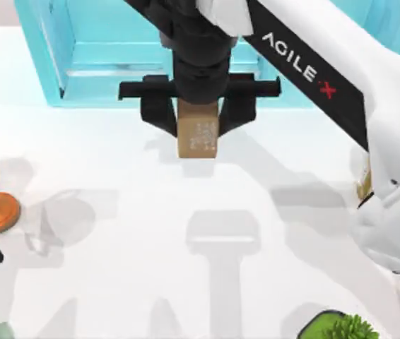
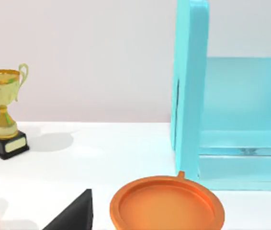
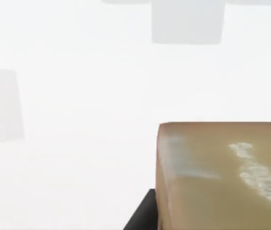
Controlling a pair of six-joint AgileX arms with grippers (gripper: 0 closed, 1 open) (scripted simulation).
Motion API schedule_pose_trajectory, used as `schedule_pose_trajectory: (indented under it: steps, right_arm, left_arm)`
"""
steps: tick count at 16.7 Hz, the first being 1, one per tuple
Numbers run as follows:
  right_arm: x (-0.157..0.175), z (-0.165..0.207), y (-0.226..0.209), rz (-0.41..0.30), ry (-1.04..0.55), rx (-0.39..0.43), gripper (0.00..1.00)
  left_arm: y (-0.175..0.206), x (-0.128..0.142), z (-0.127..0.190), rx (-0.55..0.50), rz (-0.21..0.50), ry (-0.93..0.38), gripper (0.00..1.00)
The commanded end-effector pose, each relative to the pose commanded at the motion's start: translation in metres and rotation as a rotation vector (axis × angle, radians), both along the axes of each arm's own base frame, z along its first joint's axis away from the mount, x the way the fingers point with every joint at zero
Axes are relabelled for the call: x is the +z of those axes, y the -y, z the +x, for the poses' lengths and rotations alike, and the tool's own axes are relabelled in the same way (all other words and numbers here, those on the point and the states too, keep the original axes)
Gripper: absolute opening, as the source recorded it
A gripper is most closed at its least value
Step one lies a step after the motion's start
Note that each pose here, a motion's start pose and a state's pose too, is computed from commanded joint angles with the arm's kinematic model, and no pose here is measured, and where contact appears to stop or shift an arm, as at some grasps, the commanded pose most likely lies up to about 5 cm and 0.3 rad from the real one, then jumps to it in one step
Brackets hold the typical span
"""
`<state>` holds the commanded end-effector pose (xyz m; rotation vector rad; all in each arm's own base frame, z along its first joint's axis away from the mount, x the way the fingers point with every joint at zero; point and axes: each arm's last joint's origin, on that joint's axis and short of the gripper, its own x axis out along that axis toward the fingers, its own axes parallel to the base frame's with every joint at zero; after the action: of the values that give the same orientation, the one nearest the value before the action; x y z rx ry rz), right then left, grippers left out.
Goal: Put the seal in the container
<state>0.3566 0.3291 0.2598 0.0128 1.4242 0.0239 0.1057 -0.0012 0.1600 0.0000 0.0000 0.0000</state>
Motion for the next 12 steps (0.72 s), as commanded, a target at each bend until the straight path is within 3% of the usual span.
schedule_pose_trajectory:
  steps: [3, 7, 12]
  right_arm:
    - [0.041, 0.030, 0.073, 0.022, 0.056, 0.012, 0.00]
    - [0.080, 0.052, 0.216, 0.007, 0.111, -0.009, 0.00]
    - [0.061, 0.014, 0.380, -0.053, 0.002, -0.060, 0.00]
  left_arm:
    - [0.000, 0.000, 0.000, 0.000, 0.000, 0.000, 1.00]
    - [0.000, 0.000, 0.000, 0.000, 0.000, 0.000, 1.00]
    - [0.000, 0.000, 0.000, 0.000, 0.000, 0.000, 1.00]
